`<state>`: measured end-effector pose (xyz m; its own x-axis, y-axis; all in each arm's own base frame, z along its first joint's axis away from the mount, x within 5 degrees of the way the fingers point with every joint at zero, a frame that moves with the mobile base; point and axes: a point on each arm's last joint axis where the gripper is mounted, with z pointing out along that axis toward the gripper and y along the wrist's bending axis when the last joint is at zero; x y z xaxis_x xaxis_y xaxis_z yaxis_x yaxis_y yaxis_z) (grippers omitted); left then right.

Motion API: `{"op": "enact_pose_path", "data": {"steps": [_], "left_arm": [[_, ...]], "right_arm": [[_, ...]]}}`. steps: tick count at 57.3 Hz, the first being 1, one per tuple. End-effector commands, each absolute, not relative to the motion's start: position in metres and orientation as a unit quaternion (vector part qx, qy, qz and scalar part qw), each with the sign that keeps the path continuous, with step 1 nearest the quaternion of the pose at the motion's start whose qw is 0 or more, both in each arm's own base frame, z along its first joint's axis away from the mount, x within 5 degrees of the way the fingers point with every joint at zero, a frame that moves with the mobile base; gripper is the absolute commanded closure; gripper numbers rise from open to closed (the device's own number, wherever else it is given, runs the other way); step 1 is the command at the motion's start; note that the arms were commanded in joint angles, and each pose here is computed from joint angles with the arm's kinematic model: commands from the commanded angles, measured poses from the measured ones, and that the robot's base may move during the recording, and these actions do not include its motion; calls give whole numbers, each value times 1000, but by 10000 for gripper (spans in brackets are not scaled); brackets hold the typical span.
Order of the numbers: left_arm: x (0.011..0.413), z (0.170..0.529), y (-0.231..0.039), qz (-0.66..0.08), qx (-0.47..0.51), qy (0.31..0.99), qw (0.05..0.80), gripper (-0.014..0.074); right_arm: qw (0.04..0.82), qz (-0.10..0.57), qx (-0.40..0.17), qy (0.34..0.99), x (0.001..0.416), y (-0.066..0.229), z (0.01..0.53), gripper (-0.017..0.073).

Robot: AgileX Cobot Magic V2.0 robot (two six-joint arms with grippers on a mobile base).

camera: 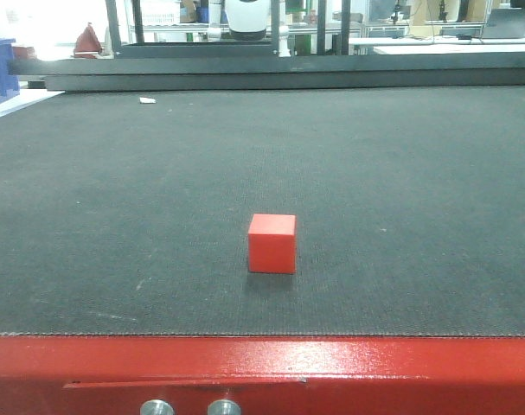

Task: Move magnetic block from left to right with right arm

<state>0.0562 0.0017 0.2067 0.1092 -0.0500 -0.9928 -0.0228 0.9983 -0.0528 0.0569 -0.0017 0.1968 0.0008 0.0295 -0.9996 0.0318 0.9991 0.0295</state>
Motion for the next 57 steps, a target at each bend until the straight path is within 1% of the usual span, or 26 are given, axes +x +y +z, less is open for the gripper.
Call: {"op": "enact_pose_path", "data": {"steps": [1,57], "left_arm": [[55,212,2,-11,-28,634,772,720],[55,212,2,-11,-28,634,772,720]], "right_arm": [[750,-11,18,662,55,-2,208,532],[749,-11,18,662,55,-2,208,532]]}}
